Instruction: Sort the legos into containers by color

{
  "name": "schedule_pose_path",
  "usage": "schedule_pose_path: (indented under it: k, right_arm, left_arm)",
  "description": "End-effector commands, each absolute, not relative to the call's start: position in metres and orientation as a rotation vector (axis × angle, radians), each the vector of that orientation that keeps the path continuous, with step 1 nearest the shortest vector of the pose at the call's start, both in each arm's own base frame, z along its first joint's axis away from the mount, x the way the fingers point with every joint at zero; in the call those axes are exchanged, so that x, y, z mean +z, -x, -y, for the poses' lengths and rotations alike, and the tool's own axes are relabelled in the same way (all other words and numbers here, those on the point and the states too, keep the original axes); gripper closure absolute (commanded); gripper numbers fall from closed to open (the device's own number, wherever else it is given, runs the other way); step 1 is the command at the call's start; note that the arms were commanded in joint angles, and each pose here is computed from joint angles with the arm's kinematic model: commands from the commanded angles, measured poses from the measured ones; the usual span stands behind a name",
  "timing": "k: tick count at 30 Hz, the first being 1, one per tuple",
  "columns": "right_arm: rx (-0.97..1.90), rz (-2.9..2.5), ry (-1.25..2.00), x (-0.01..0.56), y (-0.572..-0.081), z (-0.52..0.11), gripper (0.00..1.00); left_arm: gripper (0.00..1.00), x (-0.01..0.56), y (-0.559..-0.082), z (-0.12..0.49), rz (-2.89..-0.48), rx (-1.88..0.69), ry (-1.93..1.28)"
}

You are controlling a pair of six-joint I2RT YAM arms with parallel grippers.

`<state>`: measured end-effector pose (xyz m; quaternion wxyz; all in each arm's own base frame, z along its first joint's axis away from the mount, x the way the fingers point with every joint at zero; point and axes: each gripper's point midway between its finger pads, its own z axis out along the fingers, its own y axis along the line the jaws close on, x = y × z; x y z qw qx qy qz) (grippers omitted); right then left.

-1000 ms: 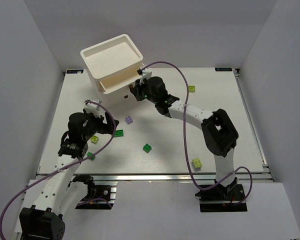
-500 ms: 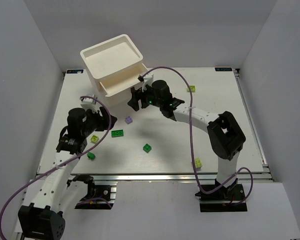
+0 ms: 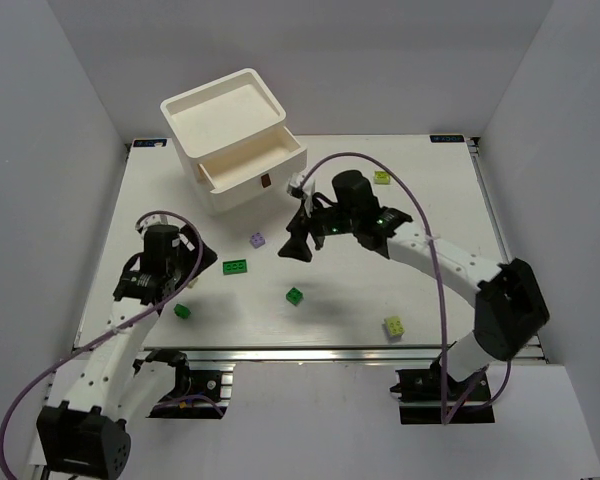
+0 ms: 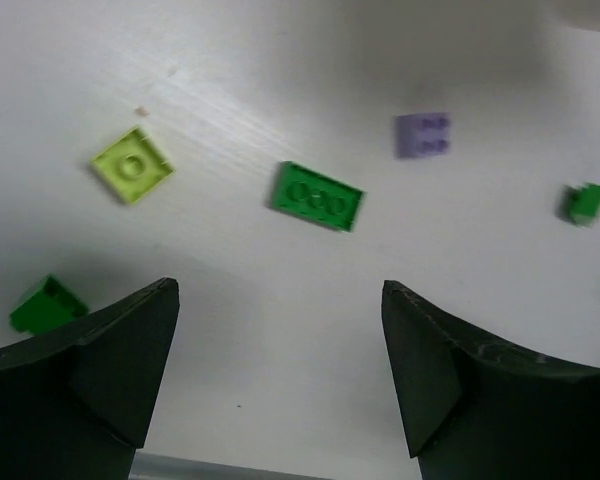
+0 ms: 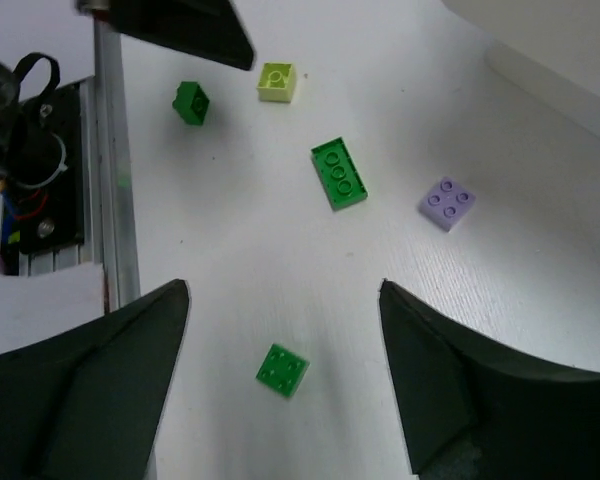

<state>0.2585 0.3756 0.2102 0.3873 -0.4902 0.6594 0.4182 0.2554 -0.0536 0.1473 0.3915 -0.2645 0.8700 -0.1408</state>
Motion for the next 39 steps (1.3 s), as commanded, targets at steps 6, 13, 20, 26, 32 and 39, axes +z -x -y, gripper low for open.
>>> schedule_pose_path:
  k: [6,13,20,26,32,39]
  right_arm:
    - [1.026,-1.574,1.218,0.259,-0.207,-0.316,0.70]
    - [0.888,-1.541,1.124,0.251,-0.222,-0.279,0.37]
    - [0.891,-1.534,1.109,0.257,-0.224,-0.267,0.36]
    - [0.893,-1.549,1.093,0.255,-0.229,-0.260,0.36]
    - [0.910,-1.558,1.083,0.254,-0.231,-0.256,0.37]
    - [0.936,-1.579,1.078,0.249,-0.233,-0.253,0.38]
  left_arm:
    - [0.07,0.107,-0.261,0.006,-2.254,0.022,1.013]
    - [0.07,0.090,-0.274,0.003,-2.287,0.113,1.106]
    - [0.09,0.070,-0.280,-0.002,-2.321,0.165,1.197]
    - [0.15,0.051,-0.285,-0.004,-2.344,0.153,1.232]
    - [0.23,0.029,-0.290,-0.006,-2.377,0.171,1.260]
    - [0.66,0.033,-0.297,-0.006,-2.374,0.142,1.242]
